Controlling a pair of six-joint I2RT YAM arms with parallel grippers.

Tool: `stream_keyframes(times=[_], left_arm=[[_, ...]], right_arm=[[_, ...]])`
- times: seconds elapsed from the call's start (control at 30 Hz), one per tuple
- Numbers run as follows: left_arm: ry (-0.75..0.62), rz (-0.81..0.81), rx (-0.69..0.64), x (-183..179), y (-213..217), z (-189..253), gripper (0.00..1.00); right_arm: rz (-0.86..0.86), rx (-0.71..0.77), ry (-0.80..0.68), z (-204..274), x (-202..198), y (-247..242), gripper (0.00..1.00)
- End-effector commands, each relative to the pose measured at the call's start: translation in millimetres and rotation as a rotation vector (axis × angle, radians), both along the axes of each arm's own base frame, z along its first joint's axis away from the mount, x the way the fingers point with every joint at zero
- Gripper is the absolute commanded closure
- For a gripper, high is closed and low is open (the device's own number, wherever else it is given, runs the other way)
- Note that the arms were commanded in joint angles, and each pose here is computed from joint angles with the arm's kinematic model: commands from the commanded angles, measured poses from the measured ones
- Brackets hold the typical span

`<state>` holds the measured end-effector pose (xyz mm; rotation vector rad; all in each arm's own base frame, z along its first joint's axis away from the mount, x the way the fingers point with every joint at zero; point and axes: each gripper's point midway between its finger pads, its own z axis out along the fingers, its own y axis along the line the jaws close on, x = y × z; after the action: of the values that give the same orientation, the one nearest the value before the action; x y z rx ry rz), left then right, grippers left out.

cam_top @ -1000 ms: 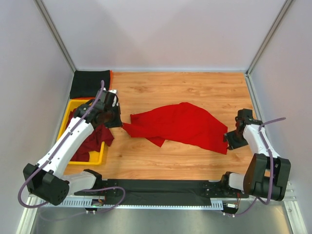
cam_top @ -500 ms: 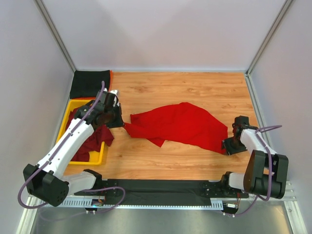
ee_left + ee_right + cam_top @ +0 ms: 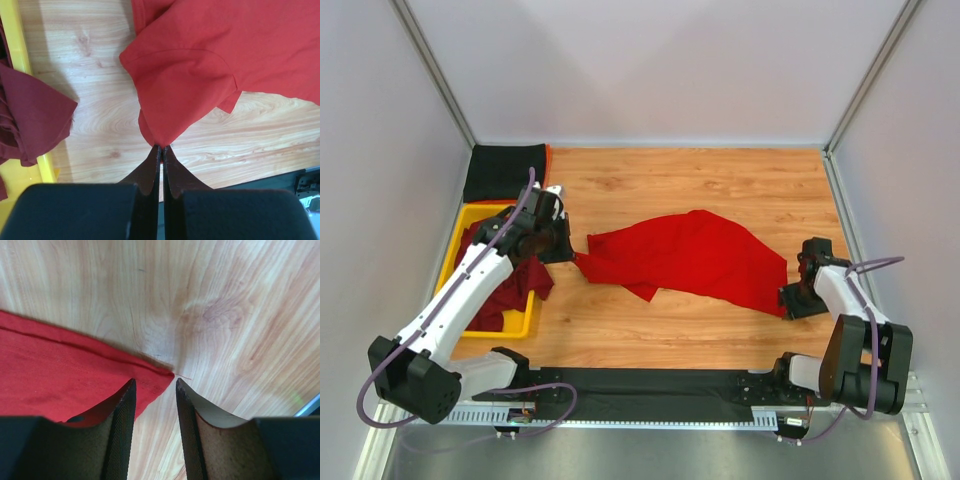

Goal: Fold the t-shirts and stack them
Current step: Flatten the tshirt out

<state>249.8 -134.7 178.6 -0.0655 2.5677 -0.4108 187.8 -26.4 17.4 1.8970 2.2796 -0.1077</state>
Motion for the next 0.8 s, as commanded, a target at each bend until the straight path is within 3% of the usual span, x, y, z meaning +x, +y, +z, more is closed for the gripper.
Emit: stream_keyframes(times=[0.0, 0.3, 0.43, 0.5, 0.53, 0.6, 0.7, 0.77], left_arm=[[-0.036, -0.003, -0.007, 4, -1, 5, 1.0], [-0.033, -0.003, -0.014, 4, -2, 1, 1.0], [-0.035, -0.002, -0.017, 5, -3, 1, 1.0], [-0.033, -0.004, -0.021, 5, -3, 1, 1.0], [-0.032, -0.006, -0.021, 5, -4, 1, 1.0], [-0.038, -0.006, -0.023, 6, -4, 3, 1.0], [-0.063, 0.007, -0.032, 7, -3, 12, 1.0], [-0.104, 0.014, -0.042, 11, -3, 33, 1.0]], right_arm=[[-0.042, -0.046, -0.027, 5, -3, -7, 0.6], [-0.063, -0.045, -0.006, -12, -6, -6, 0.6], [-0.069, -0.078, -0.076, -18, 6, -12, 0.64], [-0.064, -0.119, -0.104, -17, 13, -19, 0.7], [-0.062, -0.131, -0.107, -16, 14, -21, 0.83], [-0.059, -0.152, -0.116, -10, 15, -25, 0.99], [-0.027, -0.179, -0.164, 10, 24, -29, 1.0], [0.005, -0.219, -0.268, 52, 44, -36, 1.0]])
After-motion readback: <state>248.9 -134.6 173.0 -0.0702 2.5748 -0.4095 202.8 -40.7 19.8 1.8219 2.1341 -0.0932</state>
